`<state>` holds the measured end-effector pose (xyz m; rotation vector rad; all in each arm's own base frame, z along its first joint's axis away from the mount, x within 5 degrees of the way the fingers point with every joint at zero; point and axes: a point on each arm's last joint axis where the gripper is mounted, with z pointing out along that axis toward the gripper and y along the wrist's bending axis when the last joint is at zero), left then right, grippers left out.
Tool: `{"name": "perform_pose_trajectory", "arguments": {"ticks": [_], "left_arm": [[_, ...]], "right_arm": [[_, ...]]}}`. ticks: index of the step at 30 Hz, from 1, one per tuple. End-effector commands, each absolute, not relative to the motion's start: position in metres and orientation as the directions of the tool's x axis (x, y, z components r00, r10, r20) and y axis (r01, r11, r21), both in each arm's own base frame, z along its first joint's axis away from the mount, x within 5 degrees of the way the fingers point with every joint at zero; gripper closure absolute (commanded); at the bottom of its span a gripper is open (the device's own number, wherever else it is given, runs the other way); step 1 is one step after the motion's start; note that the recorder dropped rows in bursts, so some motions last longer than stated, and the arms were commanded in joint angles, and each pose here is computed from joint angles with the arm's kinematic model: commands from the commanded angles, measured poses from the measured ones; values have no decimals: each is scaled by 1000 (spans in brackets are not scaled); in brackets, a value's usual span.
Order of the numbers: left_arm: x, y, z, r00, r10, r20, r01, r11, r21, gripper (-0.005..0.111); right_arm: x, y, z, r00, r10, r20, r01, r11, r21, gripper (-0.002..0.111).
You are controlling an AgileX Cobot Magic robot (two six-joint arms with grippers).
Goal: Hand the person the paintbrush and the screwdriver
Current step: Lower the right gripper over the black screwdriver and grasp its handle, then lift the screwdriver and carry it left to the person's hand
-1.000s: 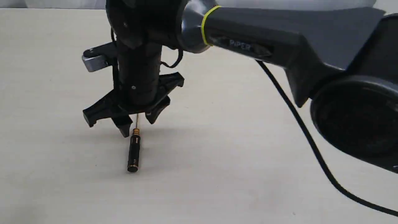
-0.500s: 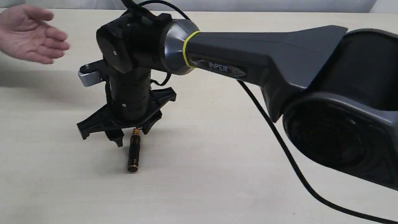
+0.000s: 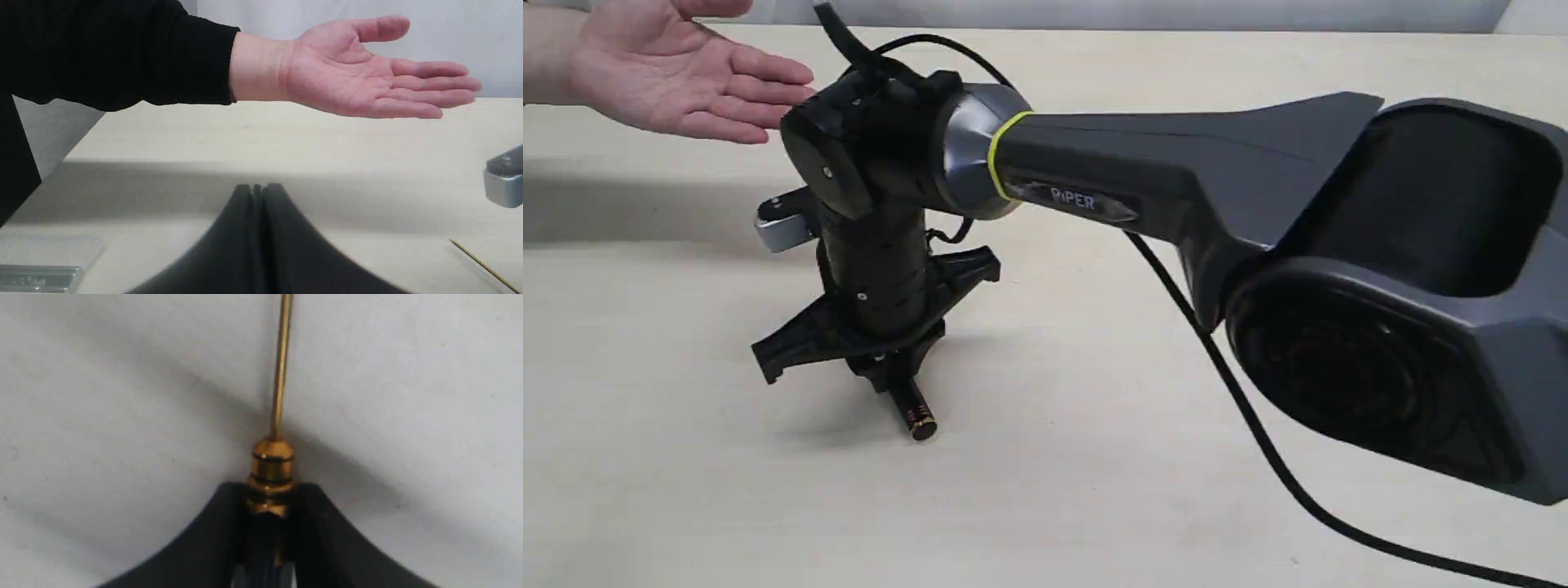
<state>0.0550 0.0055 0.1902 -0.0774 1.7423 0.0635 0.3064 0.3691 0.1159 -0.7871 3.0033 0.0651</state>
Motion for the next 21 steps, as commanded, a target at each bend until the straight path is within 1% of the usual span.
{"name": "perform_pose_trajectory", "arguments": {"ticks": [1, 4, 9, 11, 14, 17, 19, 21], "left_arm": [[55, 5, 190, -163, -21, -986, -82, 997, -8, 107], [55, 5, 191, -161, -21, -987, -81, 997, -8, 107], [55, 5, 191, -161, -21, -987, -81, 997, -8, 107], [55, 5, 191, -161, -21, -987, -81, 997, -8, 107], [55, 5, 191, -161, -21, -987, -81, 997, -8, 107], [55, 5, 191, -161, -21, -987, -81, 997, -8, 107], [55, 5, 191, -161, -21, -987, -81, 997, -8, 107], [55, 5, 191, -161, -21, -987, -81, 997, -8, 107]], "right_arm": [[306, 366, 110, -852, -522, -31, -523, 852, 11, 104], [306, 368, 133, -838, -538, -87, -543, 839, 40, 104], [298, 369, 188, -797, -577, -180, -601, 787, 139, 104], [288, 371, 218, -765, -595, -247, -640, 747, 183, 104], [277, 371, 264, -718, -586, -377, -679, 708, 194, 104], [273, 369, 300, -671, -528, -521, -700, 683, 209, 104], [276, 368, 312, -647, -495, -581, -707, 675, 212, 104], [281, 367, 319, -628, -478, -614, -712, 672, 205, 104]]}}
